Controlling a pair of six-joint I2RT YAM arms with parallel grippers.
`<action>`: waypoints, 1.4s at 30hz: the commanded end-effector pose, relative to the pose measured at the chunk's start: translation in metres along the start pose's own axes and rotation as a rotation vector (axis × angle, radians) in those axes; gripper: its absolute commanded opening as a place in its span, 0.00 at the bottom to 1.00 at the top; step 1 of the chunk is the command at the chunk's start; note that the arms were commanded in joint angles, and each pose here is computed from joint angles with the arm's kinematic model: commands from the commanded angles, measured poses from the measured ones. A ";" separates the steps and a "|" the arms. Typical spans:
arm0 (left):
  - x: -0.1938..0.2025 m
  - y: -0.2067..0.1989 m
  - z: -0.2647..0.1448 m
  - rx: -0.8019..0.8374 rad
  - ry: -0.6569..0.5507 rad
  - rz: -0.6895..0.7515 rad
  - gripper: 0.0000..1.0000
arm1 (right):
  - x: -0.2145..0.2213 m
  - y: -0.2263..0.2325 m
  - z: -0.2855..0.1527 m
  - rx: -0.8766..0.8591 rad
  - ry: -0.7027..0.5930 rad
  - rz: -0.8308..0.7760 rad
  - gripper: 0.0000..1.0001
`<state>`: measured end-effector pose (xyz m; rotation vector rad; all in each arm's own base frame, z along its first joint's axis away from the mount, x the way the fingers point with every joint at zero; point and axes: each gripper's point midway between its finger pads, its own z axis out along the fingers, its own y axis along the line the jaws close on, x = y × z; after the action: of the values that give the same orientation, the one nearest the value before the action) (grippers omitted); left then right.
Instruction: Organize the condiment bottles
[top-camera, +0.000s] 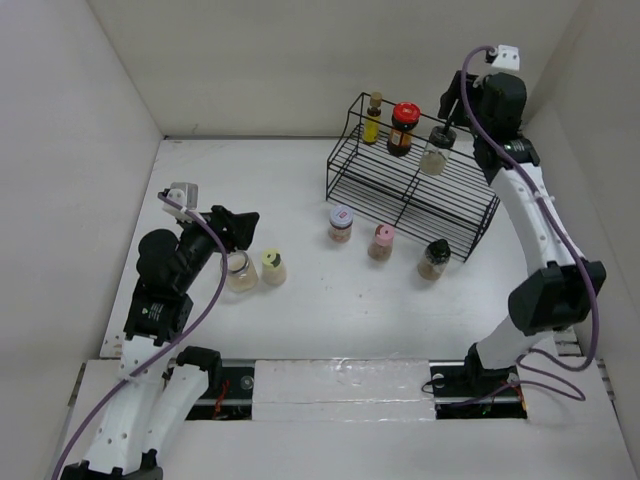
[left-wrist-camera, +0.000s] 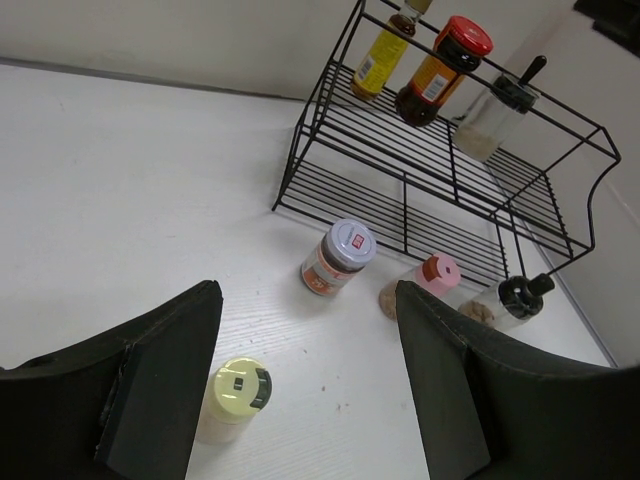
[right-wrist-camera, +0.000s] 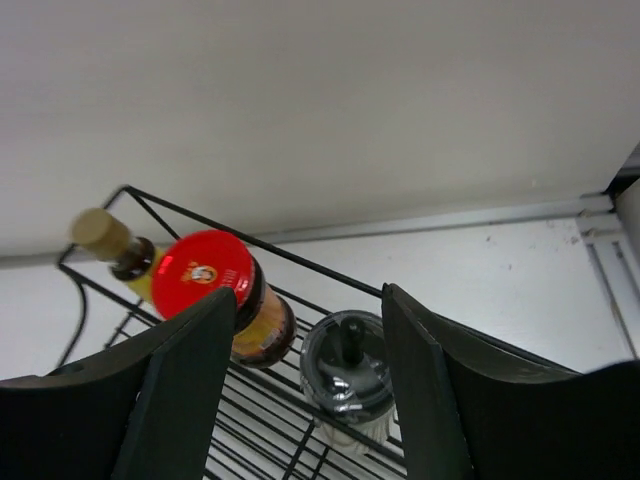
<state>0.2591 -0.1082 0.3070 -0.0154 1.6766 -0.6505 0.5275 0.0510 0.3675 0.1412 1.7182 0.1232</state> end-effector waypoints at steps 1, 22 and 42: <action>-0.013 -0.008 -0.002 0.030 -0.044 0.005 0.66 | -0.080 0.010 -0.057 -0.028 -0.212 0.043 0.66; -0.009 -0.005 0.000 0.015 -0.030 0.001 0.66 | 0.083 0.006 -0.167 0.049 0.049 0.173 0.37; -0.013 -0.007 -0.001 0.017 -0.038 -0.008 0.66 | 0.241 -0.021 -0.187 0.109 0.391 0.140 0.53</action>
<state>0.2588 -0.1079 0.3078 -0.0281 1.6748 -0.6556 0.2924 0.0653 0.1425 0.3428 2.1740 0.1393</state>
